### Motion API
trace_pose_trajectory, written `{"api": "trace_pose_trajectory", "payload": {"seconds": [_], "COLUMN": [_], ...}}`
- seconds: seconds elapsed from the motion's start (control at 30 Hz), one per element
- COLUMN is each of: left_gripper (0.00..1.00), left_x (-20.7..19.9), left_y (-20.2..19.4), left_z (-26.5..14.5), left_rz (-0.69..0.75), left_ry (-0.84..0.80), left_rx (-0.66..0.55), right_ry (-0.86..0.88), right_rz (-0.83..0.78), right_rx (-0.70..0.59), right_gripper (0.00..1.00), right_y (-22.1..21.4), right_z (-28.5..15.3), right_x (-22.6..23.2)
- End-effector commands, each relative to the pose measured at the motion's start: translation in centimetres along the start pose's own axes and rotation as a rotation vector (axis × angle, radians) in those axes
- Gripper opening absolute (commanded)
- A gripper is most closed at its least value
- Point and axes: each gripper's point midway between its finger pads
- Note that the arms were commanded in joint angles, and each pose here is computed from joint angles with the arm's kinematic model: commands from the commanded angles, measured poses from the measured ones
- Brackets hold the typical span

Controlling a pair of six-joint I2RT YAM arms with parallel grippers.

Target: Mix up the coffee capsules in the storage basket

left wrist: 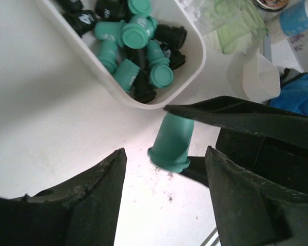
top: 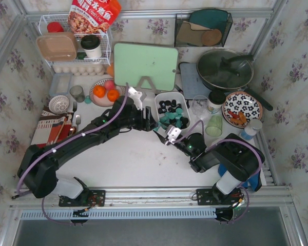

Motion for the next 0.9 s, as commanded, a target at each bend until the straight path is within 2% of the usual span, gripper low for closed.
{"api": "trace_pose_trajectory", "payload": {"seconds": [0.0, 0.07, 0.13, 0.2, 0.33, 0.47, 0.63, 0.77, 0.87], "left_gripper": [0.67, 0.72, 0.81, 0.88, 0.89, 0.88, 0.82, 0.78, 0.77], "left_x": [2.3, 4.7, 8.2, 11.9, 19.5, 26.3, 32.5, 35.5, 37.6], "left_y": [1.6, 2.0, 1.9, 1.0, -2.1, -6.0, -8.0, -8.1, -7.4], "left_z": [-2.4, -4.3, -6.6, -8.8, -11.4, -12.1, -12.8, -12.0, -11.2], "left_rz": [0.022, 0.033, 0.042, 0.025, -0.135, -0.326, -0.448, -0.5, -0.473], "left_ry": [0.136, 0.271, 0.458, 0.635, 0.832, 0.909, 0.969, 0.912, 0.913], "left_rx": [-0.046, -0.055, -0.046, -0.005, 0.091, 0.191, 0.297, 0.345, 0.364], "right_ry": [-0.122, -0.19, -0.269, -0.339, -0.447, -0.487, -0.451, -0.466, -0.442], "right_rz": [-0.061, -0.024, 0.034, 0.109, 0.261, 0.324, 0.325, 0.32, 0.315], "right_rx": [-0.236, -0.22, -0.208, -0.184, -0.083, -0.004, 0.062, 0.087, 0.085], "right_gripper": [0.37, 0.37, 0.37, 0.37, 0.45, 0.68, 0.9, 0.93, 0.93], "right_y": [6.1, 5.5, 4.8, 3.8, 0.6, -1.7, -2.6, -3.0, -2.9], "right_z": [-0.2, -0.6, -1.2, -1.6, -1.8, -1.6, -1.1, -1.7, -1.6], "right_x": [-2.5, -3.9, -5.5, -7.1, -9.7, -10.3, -9.8, -10.9, -10.5]}}
Point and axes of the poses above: each gripper's point midway between its finger pads, its own z axis out along the fingers, its own x axis along the line the jaws close on, y = z × x, and after that the axes turned 14 degrees about z, right-handed
